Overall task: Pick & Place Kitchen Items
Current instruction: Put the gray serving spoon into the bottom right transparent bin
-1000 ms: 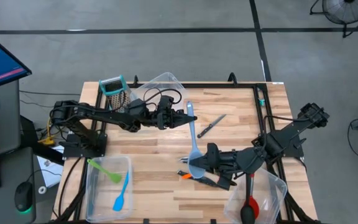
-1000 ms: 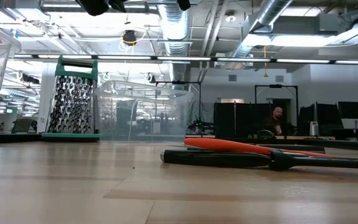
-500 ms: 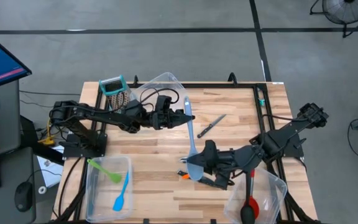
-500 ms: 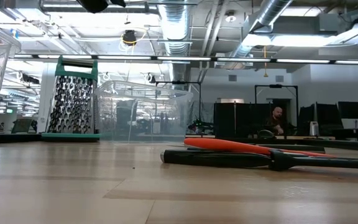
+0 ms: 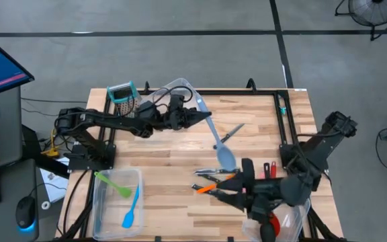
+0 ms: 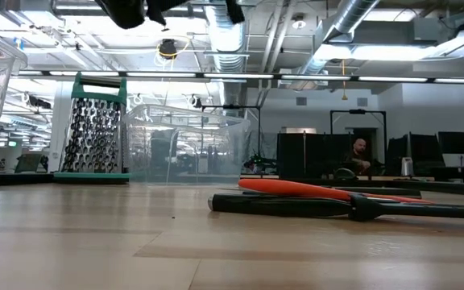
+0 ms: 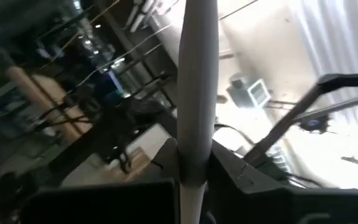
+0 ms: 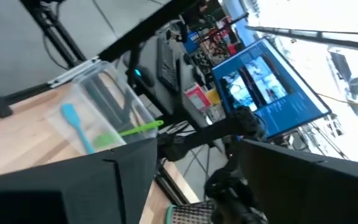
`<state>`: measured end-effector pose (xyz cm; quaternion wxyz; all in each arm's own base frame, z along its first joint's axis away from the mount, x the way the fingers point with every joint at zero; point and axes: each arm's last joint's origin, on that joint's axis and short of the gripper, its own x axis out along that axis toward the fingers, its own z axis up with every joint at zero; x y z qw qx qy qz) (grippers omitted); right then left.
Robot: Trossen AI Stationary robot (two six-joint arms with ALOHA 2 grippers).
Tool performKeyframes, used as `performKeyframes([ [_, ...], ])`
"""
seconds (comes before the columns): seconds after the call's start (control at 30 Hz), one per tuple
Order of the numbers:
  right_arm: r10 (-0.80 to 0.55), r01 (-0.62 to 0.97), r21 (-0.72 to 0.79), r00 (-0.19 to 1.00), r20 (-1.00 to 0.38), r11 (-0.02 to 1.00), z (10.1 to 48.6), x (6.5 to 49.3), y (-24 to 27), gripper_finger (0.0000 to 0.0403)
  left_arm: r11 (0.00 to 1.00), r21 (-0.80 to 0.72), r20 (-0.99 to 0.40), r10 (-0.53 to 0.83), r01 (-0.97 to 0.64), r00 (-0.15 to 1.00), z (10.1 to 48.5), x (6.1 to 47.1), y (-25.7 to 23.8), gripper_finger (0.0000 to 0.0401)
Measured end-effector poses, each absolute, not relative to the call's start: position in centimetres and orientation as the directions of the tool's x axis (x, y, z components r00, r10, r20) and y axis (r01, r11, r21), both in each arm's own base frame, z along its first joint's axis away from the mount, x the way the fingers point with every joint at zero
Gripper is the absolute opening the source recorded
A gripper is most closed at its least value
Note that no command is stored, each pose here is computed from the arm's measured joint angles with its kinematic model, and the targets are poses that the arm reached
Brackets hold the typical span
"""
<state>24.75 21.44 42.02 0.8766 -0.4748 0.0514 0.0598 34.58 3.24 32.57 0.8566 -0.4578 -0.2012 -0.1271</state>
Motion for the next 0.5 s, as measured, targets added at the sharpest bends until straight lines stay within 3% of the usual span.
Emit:
performKeyframes([
  [0.1, 0.056, -0.150, -0.817, 0.988, -0.144, 0.557, 42.0, 24.3, 21.9, 0.0224, 0.558, -0.717, 0.465, -0.064, 0.418, 0.883, 32.7, 34.5, 3.1, 0.0022],
  [0.17, -0.040, -0.037, -0.766, 0.996, -0.082, 0.642, 42.6, 24.2, 21.9, 0.0221, 0.597, -0.679, 0.454, -0.118, 0.428, 0.883, 32.6, 34.5, 2.9, 0.0022],
  [0.27, -0.280, 0.248, -0.570, 0.959, 0.031, 0.784, 44.8, 23.5, 20.5, 0.0216, 0.677, -0.590, 0.434, -0.196, 0.441, 0.880, 32.5, 34.6, 2.6, 0.0022],
  [0.33, -0.397, 0.381, -0.434, 0.916, 0.058, 0.816, 46.2, 23.0, 18.8, 0.0213, 0.748, -0.509, 0.390, -0.241, 0.426, 0.889, 32.1, 34.7, 2.4, 0.0022],
  [0.5, -0.461, 0.461, -0.223, 0.886, 0.057, 0.859, 46.6, 23.9, 16.3, 0.0213, 0.830, -0.400, 0.268, -0.301, 0.390, 0.915, 30.9, 35.1, 2.3, 0.0022],
])
